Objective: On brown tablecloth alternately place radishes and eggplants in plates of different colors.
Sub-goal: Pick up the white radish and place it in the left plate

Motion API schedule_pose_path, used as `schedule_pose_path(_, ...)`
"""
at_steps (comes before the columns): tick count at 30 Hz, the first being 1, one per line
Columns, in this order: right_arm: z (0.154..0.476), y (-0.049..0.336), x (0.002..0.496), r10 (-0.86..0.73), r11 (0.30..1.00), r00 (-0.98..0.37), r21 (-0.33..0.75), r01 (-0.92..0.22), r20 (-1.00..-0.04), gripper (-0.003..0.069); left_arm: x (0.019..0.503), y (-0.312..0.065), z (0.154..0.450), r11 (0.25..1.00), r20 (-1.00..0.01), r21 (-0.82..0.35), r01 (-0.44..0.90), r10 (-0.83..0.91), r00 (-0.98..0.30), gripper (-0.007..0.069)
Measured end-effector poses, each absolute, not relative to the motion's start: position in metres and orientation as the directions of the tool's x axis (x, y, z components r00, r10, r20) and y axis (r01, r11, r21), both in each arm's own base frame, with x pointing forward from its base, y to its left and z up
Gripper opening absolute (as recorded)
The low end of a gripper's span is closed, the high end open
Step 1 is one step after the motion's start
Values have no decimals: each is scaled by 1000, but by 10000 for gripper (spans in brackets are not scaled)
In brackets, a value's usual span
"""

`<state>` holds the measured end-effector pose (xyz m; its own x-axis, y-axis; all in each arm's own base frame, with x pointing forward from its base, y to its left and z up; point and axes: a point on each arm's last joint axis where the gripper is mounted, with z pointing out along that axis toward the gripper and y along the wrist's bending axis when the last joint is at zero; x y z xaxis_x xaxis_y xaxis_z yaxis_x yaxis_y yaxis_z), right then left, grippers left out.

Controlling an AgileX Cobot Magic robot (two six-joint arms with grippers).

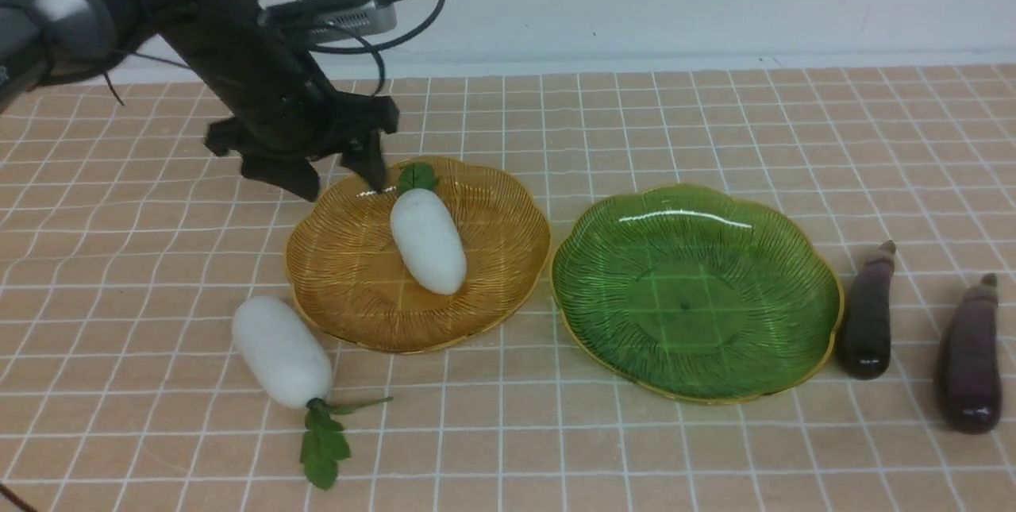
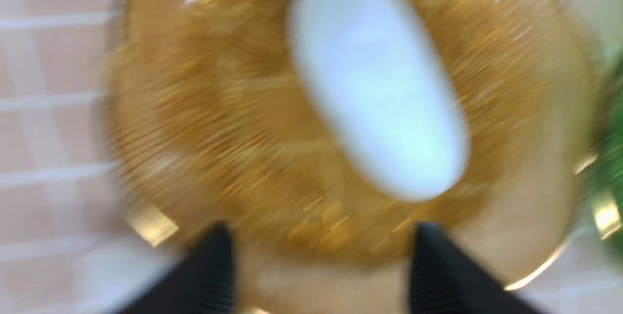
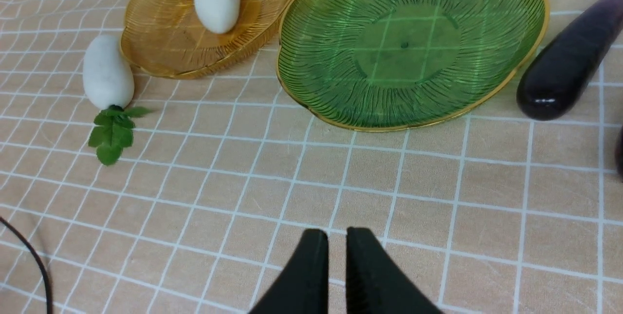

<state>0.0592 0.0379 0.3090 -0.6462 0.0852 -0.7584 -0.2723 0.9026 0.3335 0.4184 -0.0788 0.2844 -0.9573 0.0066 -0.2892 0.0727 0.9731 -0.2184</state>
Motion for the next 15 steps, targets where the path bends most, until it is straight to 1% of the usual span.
schedule_pose_path(3,309,38,59,83,903,-647,332,-274,-758,47,411,-53,300,993,-300,-109,48,14,-954,85)
schedule_pose_path(5,309,38,59,82,903,-648,332,-274,-757,47,403,-36,303,997,-295,-69,16,-5,-955,22)
schedule_pose_path(8,309,38,59,81,902,-651,333,-274,-755,47,380,-16,297,998,-247,-55,-38,-50,-968,-2)
schedule_pose_path(11,308,38,59,79,902,-654,333,-274,-752,47,349,-16,282,995,-163,-79,-54,-66,-984,-3)
schedule_pose_path(12,308,38,59,79,902,-654,333,-274,-752,47,336,-18,272,992,-135,-108,-68,-82,-987,-3)
schedule_pose_path(15,308,38,59,79,902,-654,333,-274,-752,47,326,-24,254,975,-160,-191,-114,-145,-976,-3)
